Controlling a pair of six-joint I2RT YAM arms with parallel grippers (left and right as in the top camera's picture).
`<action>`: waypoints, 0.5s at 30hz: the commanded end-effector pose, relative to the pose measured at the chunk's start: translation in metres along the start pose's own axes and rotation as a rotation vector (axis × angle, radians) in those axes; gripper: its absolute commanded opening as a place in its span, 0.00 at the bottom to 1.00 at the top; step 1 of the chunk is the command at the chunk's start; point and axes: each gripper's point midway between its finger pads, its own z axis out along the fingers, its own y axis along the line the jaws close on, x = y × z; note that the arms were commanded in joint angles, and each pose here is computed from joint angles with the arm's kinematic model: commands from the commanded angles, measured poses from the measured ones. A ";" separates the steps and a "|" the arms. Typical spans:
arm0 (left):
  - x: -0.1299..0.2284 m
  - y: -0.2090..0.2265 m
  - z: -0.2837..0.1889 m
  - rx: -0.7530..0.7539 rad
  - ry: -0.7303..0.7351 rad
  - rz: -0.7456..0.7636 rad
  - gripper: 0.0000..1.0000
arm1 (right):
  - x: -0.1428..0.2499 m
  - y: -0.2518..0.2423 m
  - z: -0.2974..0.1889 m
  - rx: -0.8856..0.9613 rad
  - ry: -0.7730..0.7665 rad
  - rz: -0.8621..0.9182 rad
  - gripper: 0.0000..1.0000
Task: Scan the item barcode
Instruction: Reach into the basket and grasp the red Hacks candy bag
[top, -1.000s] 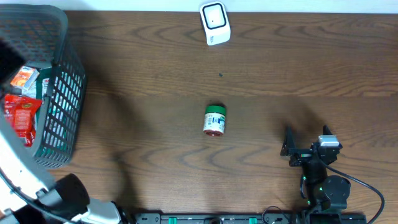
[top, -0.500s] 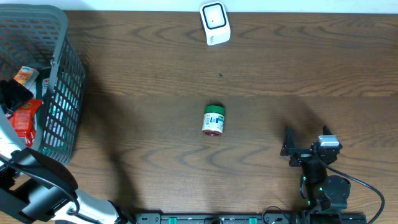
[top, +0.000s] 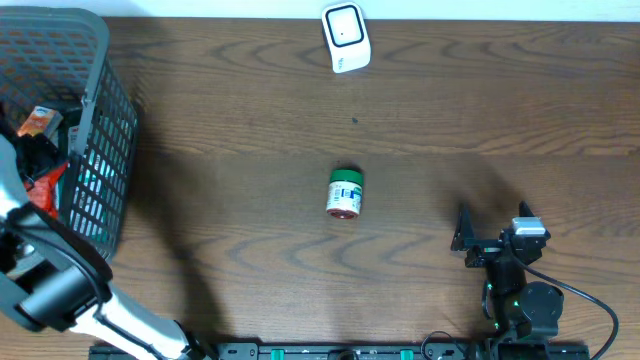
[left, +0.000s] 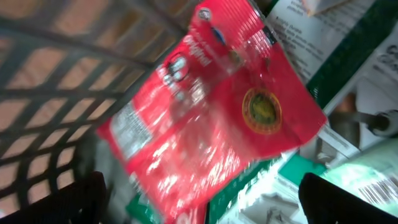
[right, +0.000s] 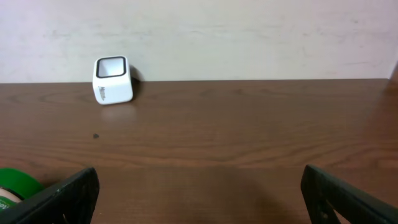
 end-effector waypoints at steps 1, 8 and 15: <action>0.008 -0.003 0.024 -0.011 0.048 0.079 0.99 | 0.001 -0.003 0.000 0.012 0.004 0.000 0.99; 0.017 -0.010 0.055 -0.010 0.107 0.140 1.00 | 0.001 -0.003 0.000 0.012 0.004 0.001 0.99; 0.021 -0.006 0.074 -0.015 0.130 0.131 1.00 | 0.001 -0.003 0.000 0.012 0.004 0.000 0.99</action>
